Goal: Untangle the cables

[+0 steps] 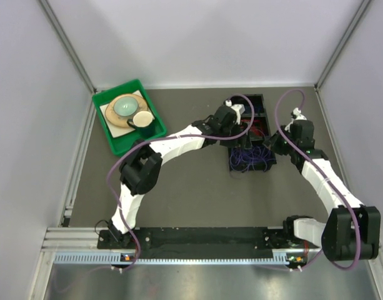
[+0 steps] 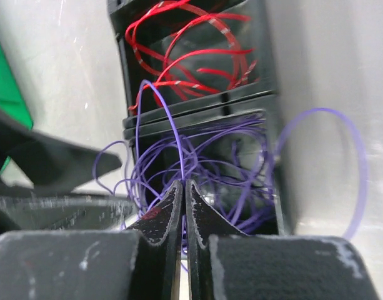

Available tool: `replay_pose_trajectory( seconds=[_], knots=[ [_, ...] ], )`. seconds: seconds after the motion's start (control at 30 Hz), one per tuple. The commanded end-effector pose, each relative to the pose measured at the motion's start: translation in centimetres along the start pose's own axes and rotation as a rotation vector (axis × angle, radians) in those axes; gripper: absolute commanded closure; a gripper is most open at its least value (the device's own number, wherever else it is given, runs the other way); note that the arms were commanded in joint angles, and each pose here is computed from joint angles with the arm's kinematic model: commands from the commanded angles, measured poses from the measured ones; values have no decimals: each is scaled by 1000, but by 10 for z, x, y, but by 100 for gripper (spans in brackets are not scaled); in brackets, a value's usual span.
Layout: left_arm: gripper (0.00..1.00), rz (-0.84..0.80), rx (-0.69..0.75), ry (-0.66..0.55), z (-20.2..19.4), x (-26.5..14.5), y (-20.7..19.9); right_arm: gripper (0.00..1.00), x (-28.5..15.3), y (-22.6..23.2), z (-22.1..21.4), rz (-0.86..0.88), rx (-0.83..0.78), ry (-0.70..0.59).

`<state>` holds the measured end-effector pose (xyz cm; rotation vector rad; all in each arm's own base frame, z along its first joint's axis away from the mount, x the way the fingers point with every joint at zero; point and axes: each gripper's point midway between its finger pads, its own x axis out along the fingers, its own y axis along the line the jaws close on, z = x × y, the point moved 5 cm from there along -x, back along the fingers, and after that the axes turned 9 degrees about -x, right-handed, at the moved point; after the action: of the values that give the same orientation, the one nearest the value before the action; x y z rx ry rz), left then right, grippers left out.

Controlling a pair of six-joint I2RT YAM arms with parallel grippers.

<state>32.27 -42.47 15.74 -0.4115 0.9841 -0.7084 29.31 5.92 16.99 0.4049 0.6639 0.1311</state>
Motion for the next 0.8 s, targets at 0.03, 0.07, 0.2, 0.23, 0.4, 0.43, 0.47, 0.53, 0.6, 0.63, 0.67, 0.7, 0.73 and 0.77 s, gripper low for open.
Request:
replay_pose_trajectory(
  seconds=[0.03,0.07,0.2,0.23,0.4,0.43,0.47,0.53,0.6,0.63,0.67,0.7,0.73,0.77],
  knots=[
    [23,-127,-63,-80,23,-14,-16,100,23,13,-5,61,14,29],
    [23,-142,-74,-86,24,-14,-19,100,26,12,-7,56,15,40],
    [23,-156,-79,-87,25,-19,-19,100,40,3,-18,7,7,96],
    [23,-156,-80,-87,25,-19,-18,100,42,-1,-21,-12,8,107],
    [23,-166,-69,-104,31,-34,-24,100,39,-8,-16,-81,-10,85],
    [23,-168,-66,-107,31,-36,-25,100,38,-9,-16,-86,-13,85],
    [23,-170,-61,-112,33,-40,-26,100,37,-9,-13,-89,-18,78],
    [22,-177,-49,-125,37,-50,-31,100,36,-9,-12,-95,-32,79],
    [21,-179,-33,-131,39,-57,-35,98,30,-4,-5,-74,-50,55],
    [21,-169,-31,-121,38,-58,-34,78,27,-2,-3,-70,-53,44],
    [21,-160,-21,-122,39,-58,-33,72,24,-2,-2,-71,-56,34],
    [20,-154,-19,-125,40,-58,-33,56,17,0,4,-70,-60,6],
    [20,-145,-14,-120,40,-57,-31,50,14,1,5,-70,-63,-3],
    [19,-141,-14,-120,40,-57,-30,47,11,3,7,-64,-69,-14]
  ],
)
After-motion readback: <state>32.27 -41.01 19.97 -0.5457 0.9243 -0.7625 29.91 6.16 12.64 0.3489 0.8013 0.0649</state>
